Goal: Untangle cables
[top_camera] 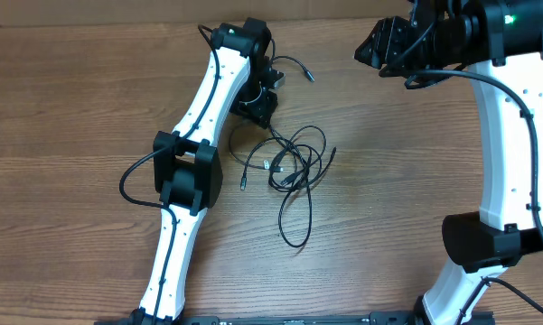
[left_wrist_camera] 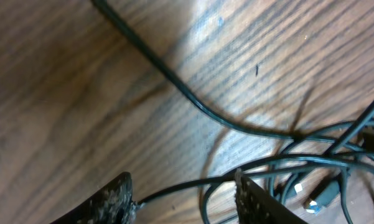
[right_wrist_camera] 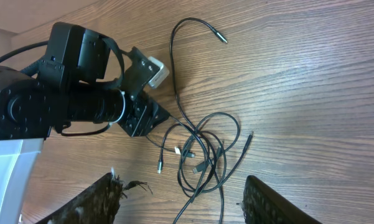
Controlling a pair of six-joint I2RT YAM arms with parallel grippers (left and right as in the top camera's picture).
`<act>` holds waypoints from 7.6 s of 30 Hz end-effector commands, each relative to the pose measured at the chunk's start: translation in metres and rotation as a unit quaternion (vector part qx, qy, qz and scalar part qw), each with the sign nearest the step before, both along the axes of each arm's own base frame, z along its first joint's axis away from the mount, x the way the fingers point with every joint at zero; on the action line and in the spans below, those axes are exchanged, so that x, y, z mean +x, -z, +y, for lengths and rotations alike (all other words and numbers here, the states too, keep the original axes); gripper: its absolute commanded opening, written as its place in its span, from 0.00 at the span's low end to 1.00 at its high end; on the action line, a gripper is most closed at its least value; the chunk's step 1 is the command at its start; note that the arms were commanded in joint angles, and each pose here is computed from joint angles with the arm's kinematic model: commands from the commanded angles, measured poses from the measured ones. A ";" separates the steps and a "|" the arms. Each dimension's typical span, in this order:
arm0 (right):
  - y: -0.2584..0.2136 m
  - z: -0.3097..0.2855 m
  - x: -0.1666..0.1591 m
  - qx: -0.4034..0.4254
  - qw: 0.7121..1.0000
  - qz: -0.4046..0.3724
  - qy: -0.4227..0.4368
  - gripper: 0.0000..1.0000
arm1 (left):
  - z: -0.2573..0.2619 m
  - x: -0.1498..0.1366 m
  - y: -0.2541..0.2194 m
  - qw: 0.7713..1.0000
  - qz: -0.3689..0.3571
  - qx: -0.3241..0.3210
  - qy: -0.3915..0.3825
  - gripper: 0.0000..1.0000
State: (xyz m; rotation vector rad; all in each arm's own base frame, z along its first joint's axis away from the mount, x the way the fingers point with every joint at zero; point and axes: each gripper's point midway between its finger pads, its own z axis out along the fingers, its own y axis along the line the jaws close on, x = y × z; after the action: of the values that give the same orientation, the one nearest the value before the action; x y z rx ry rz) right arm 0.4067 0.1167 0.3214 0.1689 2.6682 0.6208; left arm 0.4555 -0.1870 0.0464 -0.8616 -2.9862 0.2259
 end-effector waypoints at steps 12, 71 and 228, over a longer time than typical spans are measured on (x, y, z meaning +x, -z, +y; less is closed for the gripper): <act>-0.003 -0.002 0.001 -0.004 1.000 -0.010 0.001 0.61 | 0.008 -0.001 0.025 1.000 0.014 0.016 0.021 0.46; -0.008 0.010 0.003 0.025 0.999 -0.015 -0.016 0.62 | 0.042 0.000 -0.160 0.988 -0.115 -0.103 -0.017 0.47; 0.046 0.113 -0.003 -0.003 0.989 0.014 -0.147 0.04 | 0.196 -0.063 -0.382 0.799 -0.352 -0.135 -0.468 0.04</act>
State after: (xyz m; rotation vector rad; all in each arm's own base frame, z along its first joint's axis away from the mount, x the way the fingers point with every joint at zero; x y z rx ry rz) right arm 0.4053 0.2583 0.2501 -0.5083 2.7252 0.7890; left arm 0.3757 -0.0109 0.4525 0.8686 -3.8404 0.6941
